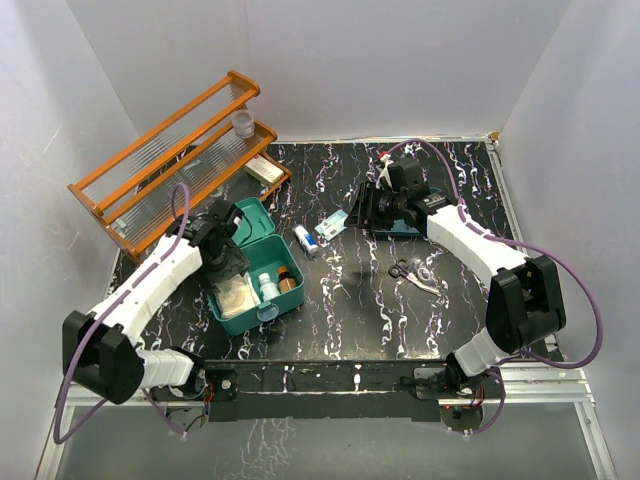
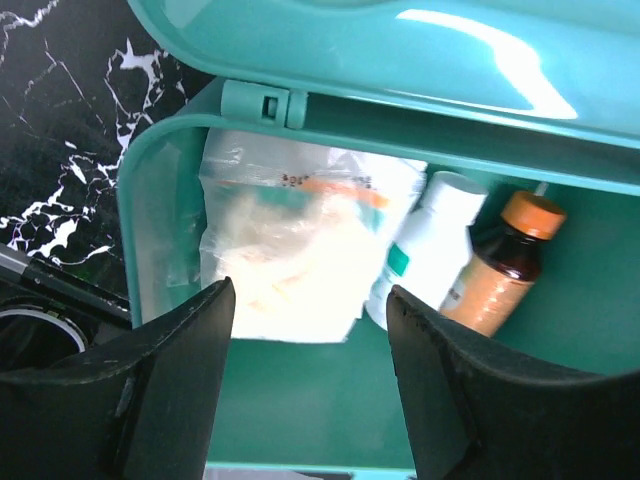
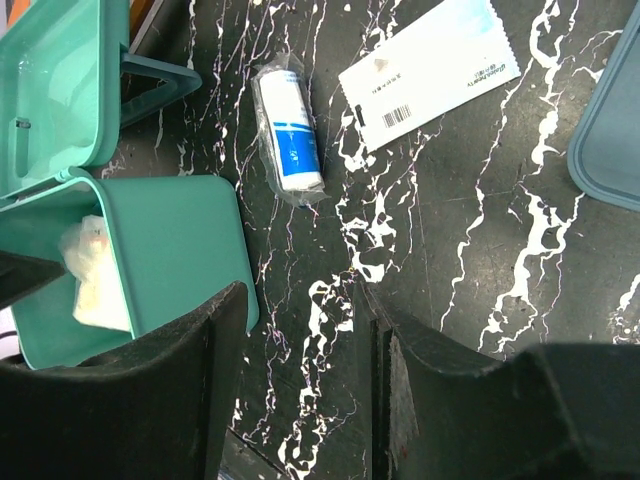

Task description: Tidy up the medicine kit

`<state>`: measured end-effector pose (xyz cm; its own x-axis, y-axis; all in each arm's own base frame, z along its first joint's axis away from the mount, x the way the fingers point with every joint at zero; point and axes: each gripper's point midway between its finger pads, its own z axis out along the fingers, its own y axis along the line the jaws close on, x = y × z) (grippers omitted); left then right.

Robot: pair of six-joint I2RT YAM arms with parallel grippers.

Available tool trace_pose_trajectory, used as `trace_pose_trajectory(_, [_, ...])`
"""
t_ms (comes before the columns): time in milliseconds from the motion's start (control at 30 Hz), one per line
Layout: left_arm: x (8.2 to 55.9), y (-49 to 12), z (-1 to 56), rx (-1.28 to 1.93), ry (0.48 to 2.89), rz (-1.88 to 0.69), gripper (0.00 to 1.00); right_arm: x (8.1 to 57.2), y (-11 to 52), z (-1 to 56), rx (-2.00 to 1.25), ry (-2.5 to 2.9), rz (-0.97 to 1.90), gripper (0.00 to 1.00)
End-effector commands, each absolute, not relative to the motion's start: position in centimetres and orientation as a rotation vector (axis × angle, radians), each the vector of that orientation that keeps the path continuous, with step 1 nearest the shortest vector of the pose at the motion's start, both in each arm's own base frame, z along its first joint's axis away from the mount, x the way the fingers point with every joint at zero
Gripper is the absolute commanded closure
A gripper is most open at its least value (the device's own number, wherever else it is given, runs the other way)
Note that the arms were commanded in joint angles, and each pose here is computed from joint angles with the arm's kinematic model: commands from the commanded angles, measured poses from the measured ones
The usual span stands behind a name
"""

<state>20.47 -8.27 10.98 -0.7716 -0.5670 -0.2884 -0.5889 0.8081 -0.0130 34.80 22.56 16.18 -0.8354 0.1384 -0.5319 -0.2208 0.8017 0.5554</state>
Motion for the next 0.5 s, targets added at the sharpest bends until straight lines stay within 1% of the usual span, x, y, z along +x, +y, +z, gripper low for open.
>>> trace_pose_trajectory(0, [21.4, -6.9, 15.9, -0.868, 2.555, 0.067, 0.39, 36.5, 23.1, 18.5, -0.063, 2.301, 0.854, 0.55])
trace_pose_trajectory(167, [24.5, -7.6, 20.7, -0.764, 2.346, -0.121, 0.38, 37.5, 23.7, 17.8, -0.047, 2.308, 0.844, 0.54])
trace_pose_trajectory(300, [27.3, -8.9, 25.6, -0.591, 2.143, -0.293, 0.35, 38.2, 23.6, 17.5, -0.022, 2.32, 0.808, 0.52])
trace_pose_trajectory(467, [29.7, -10.2, 32.7, -0.349, 1.865, -0.421, 0.31, 38.3, 23.3, 17.1, -0.009, 2.326, 0.763, 0.45])
